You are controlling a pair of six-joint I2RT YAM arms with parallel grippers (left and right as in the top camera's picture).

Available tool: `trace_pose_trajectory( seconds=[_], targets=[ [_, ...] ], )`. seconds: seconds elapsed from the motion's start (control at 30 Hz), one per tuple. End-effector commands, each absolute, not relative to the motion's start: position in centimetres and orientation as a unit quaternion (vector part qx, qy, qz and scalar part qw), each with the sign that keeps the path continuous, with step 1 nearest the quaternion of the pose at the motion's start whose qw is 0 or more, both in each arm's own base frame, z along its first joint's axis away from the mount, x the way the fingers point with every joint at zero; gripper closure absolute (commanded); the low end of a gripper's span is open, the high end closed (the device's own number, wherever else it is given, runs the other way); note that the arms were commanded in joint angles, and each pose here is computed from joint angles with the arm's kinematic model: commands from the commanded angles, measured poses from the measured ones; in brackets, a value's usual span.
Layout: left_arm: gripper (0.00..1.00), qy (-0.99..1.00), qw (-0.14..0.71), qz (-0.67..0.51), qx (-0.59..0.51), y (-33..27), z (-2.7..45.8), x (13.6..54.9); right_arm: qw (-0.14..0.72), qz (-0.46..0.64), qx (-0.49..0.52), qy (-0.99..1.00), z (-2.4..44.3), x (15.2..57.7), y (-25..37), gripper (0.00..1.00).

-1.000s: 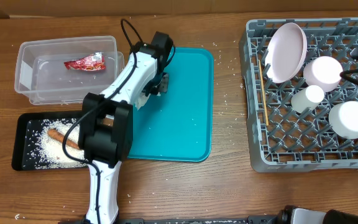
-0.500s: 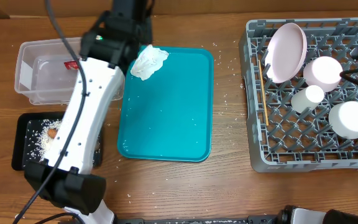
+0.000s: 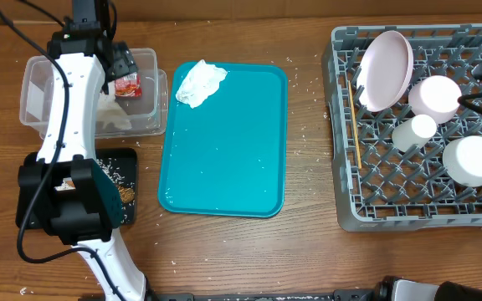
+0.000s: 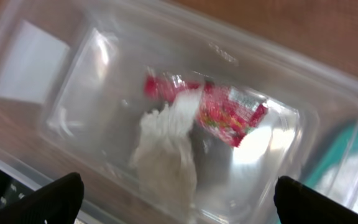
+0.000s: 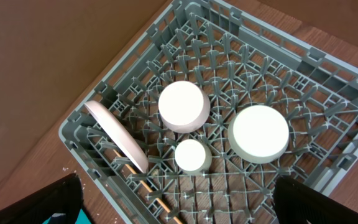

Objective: Sort waste into correct bins and load items into the dishwasher
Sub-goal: 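Grasp the white tissue with the left gripper and lift it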

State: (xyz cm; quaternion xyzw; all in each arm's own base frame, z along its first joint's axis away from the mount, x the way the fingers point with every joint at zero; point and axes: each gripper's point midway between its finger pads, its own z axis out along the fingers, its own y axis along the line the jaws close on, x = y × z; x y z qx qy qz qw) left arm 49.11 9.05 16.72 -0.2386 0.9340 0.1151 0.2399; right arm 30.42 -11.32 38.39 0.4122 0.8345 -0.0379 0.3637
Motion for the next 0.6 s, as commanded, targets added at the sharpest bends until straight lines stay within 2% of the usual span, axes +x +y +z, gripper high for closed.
trace_pose_trajectory(
  seconds=[0.0,0.13,0.23,0.4,0.57],
  targets=[
    [0.0,0.953,0.219,-0.003,-0.21,4.8,15.9,49.4,0.365,-0.043,0.416,0.832,38.4,30.4,-11.6,0.0],
    [0.0,0.965,0.222,-0.106,-0.092,-1.1,16.4,50.2,0.365,-0.043,0.416,0.832,38.4,30.4,-11.6,0.0],
    [0.0,0.964,0.228,-0.139,-0.014,-5.3,16.8,50.3,0.365,-0.043,0.416,0.832,38.4,30.4,-11.6,0.0],
    [0.0,0.964,0.255,-0.068,0.031,-8.5,16.6,51.2,0.365,-0.043,0.416,0.832,38.4,30.4,-11.6,0.0],
    [0.07,0.953,0.286,-0.012,0.098,-11.7,15.1,53.1,0.365,-0.043,0.416,0.832,38.4,30.4,-11.6,0.0]
  ],
)
